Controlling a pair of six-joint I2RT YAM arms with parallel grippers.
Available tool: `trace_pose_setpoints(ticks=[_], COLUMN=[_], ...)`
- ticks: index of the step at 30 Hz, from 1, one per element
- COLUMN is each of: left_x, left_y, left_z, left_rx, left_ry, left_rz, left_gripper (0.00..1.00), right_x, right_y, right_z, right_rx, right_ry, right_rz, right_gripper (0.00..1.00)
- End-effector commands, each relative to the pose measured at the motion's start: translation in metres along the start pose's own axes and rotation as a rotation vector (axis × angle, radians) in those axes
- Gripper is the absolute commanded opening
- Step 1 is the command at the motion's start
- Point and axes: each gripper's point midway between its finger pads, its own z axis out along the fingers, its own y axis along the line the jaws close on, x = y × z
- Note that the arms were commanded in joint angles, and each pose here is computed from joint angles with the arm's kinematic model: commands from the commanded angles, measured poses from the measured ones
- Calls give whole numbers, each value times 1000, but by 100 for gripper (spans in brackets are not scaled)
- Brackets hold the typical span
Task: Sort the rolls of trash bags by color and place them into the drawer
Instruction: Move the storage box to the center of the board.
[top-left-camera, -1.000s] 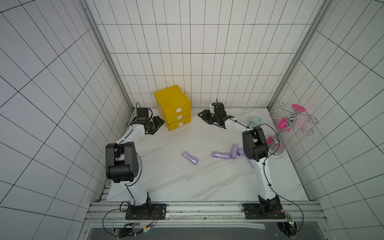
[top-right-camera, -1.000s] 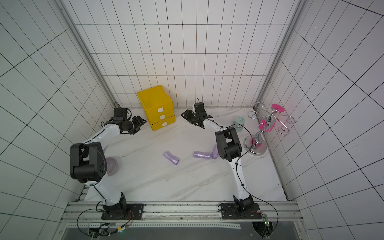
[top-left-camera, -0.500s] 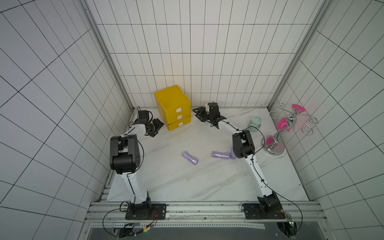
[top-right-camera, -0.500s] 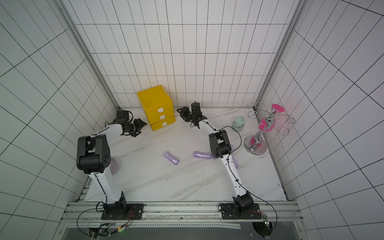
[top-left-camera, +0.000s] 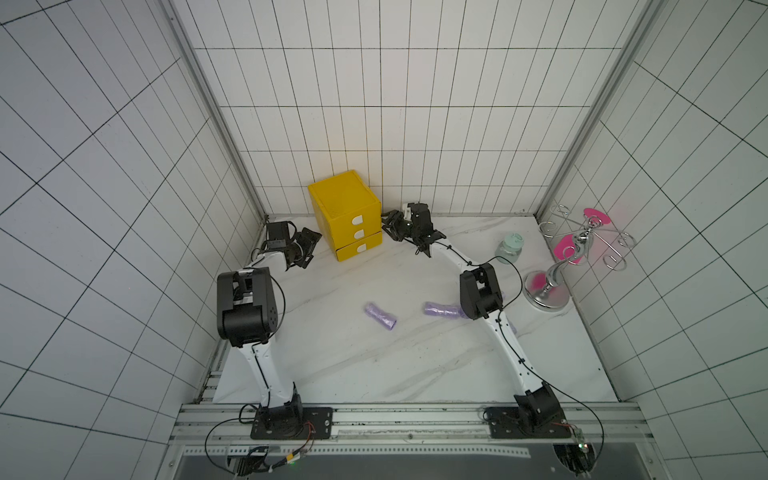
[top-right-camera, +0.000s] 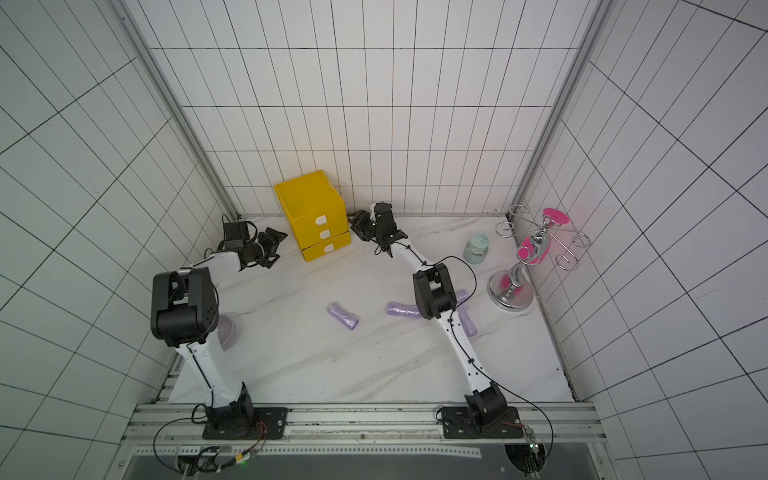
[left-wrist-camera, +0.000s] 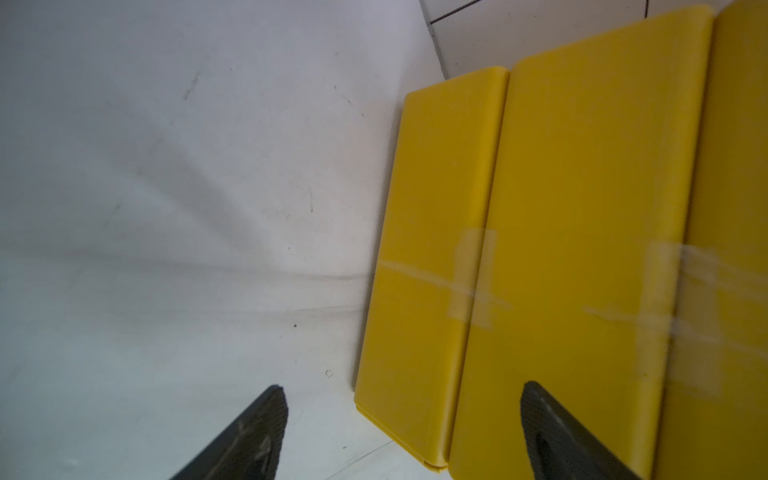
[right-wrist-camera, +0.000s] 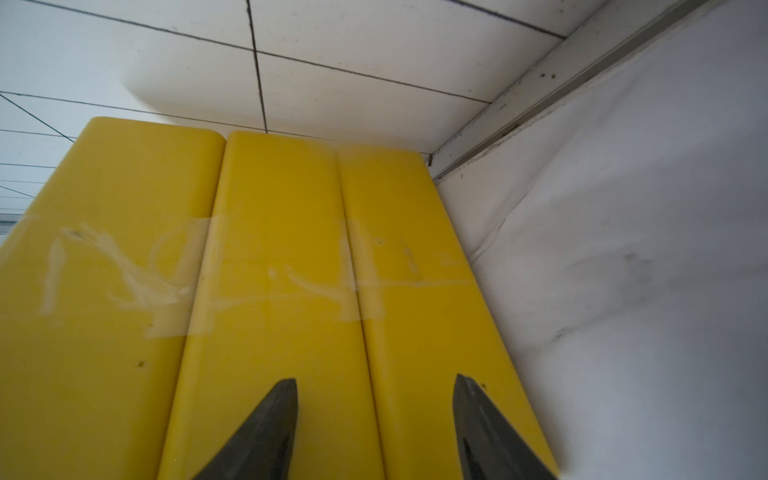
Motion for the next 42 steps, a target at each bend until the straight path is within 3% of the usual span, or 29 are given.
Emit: trace_pose_setpoints(ticks=[1, 20, 32, 42], left_x=[0, 29, 21, -15], left_y=[-18, -11, 5, 3], left_z=[6, 6, -23, -23], left_rx=[117, 204, 138, 115], left_ry=[12, 81, 9, -22], left_rz=[-31, -105, -115, -103], left_gripper=[87, 86, 86, 86], right_x=[15, 67, 110, 51], right_y=[7, 31, 34, 11], right_z=[7, -4, -14, -34], right_rx=[-37, -116, -116, -15], right_ry=[45, 148, 211, 113], right_rz=[-4, -9, -28, -20], right_gripper=[61, 53, 49, 50])
